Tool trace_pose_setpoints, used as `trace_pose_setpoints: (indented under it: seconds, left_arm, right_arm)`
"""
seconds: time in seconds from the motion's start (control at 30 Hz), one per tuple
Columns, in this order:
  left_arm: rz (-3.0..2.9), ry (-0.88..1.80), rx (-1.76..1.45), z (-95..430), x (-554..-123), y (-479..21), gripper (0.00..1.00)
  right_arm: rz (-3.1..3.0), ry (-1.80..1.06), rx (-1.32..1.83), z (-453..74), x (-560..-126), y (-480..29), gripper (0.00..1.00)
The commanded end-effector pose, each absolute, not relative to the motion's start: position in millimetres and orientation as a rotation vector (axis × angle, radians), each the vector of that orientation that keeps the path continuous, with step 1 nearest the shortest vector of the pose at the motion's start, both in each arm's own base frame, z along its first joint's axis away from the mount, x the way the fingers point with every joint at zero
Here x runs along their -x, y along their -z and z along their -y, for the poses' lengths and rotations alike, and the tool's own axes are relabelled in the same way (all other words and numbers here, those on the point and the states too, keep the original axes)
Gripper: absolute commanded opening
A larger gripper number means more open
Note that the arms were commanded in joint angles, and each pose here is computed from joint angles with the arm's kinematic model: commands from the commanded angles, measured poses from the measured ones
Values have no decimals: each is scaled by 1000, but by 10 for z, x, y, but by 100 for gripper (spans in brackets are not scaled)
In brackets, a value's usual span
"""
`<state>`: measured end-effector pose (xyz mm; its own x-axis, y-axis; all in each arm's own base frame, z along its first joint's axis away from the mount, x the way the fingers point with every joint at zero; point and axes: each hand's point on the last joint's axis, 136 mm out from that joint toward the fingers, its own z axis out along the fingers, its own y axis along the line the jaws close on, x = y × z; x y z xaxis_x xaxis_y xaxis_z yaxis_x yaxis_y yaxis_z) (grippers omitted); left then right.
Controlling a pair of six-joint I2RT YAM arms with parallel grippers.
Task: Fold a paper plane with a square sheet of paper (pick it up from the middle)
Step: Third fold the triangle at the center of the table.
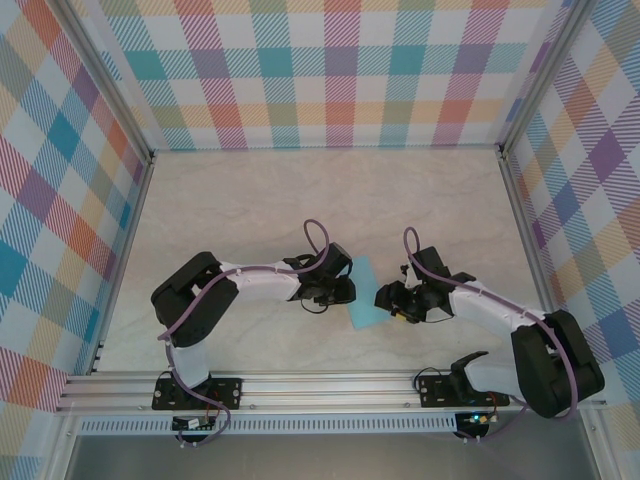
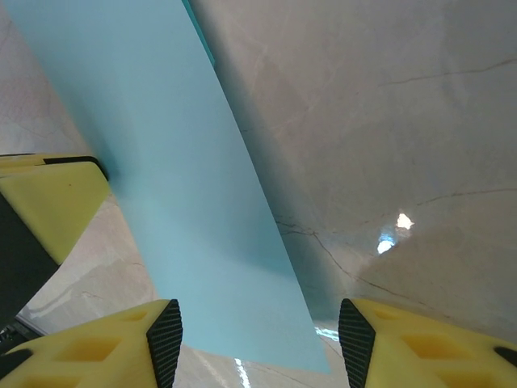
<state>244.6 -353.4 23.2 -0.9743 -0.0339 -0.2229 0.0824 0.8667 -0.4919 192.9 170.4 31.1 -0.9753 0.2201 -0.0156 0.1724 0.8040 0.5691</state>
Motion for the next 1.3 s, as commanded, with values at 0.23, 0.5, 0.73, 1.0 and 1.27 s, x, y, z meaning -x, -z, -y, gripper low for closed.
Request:
trace_pose_setpoints:
  seconds: [0.23,0.5,0.73,1.0,1.27]
  left_arm:
    - [-2862,689,-46,3422,-2339,-85,25]
    - [-2853,698,-85,3437,-2332,-140,26]
    - [-2851,692,-106,3433,-2331,-158,26]
    - [-2853,686,-115,3435,-2331,-175,26]
    - [-2837,690,-144,3436,-2337,-245,27]
  right_arm:
    - [-2864,-1058,-275,-1881,-2001,-425,54]
    - [-2864,-1060,-203,-1946,-2114,-460,45]
    - [-2890,-1040,-117,-2011,-2269,-427,40]
    - [-2937,-1010,-73,-2005,-2437,-333,37]
    - [-2964,-1025,-71,-2019,-2419,-317,23]
